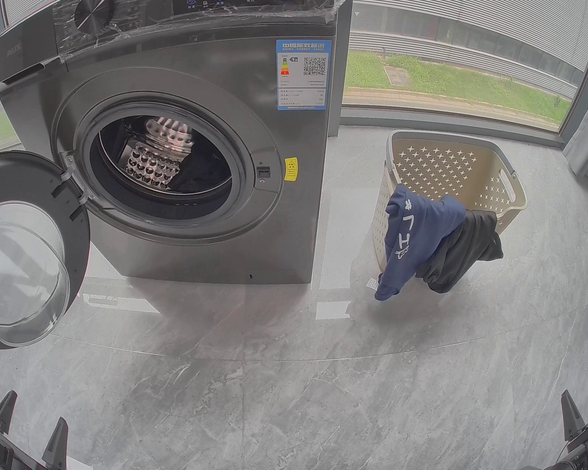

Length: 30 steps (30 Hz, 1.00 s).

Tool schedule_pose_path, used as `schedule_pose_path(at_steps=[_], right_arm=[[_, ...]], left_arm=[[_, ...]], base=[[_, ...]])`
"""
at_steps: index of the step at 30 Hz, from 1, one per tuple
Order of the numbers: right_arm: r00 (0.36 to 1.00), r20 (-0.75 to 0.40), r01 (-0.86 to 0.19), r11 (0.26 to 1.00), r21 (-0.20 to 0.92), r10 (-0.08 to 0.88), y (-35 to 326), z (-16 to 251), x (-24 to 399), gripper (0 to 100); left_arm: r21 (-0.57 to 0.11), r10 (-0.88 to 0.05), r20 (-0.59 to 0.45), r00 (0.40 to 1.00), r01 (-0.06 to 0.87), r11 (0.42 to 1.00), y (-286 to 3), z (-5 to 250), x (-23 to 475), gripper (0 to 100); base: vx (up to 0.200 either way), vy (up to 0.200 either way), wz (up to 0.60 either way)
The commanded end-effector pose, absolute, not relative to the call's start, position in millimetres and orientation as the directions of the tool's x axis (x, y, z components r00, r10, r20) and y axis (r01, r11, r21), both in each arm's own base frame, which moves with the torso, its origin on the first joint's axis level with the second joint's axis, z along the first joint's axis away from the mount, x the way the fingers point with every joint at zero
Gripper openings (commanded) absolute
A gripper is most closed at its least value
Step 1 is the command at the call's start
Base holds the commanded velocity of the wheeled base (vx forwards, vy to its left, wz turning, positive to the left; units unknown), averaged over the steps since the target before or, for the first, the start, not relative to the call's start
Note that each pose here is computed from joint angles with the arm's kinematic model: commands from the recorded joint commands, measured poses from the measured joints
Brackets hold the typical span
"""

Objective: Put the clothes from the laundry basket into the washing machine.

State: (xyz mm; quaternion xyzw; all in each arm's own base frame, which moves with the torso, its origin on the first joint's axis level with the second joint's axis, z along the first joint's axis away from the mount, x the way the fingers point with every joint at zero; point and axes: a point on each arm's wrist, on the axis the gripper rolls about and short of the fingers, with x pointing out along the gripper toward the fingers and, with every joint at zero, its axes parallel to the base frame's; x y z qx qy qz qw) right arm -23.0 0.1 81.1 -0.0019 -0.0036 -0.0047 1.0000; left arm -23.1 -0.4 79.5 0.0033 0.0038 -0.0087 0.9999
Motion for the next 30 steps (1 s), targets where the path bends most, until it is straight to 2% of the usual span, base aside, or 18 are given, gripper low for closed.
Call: schedule_pose_path(at_steps=[1,11,20,23,30], right_arm=[[1.0,0.003,0.009,1.0,-0.005,-0.009,0.1,75.8,-22.8,100],[1.0,0.003,0.009,1.0,-0.005,-0.009,0.1,75.8,-22.8,100],[1.0,0.005,0.009,1.0,-0.005,-0.009,0.1,76.0,-22.8,100],[1.0,0.005,0.009,1.0,-0.005,-0.009,0.1,76.0,-22.8,100],[1.0,0.003,0.009,1.0,-0.005,-0.009,0.1,75.8,-22.8,100]], left_arm=[[0.004,-0.015,-0.014,1.0,0.015,1.0,-0.3,75.8,-22.6,100],[-0.006,-0.012,-0.014,1.0,0.012,1.0,-0.3,75.8,-22.6,100],[0.001,-0.014,-0.015,1.0,0.014,1.0,-0.3,75.7,-22.6,100],[0.001,-0.014,-0.015,1.0,0.014,1.0,-0.3,75.7,-22.6,100],[0.003,-0.015,-0.015,1.0,0.015,1.0,-0.3,75.9,-22.5,100]], base=[[0.0,0.0,0.0],[0.0,-0.18,0.0],[0.0,0.0,0.0],[0.2,-0.2,0.0],[0.2,0.0,0.0]])
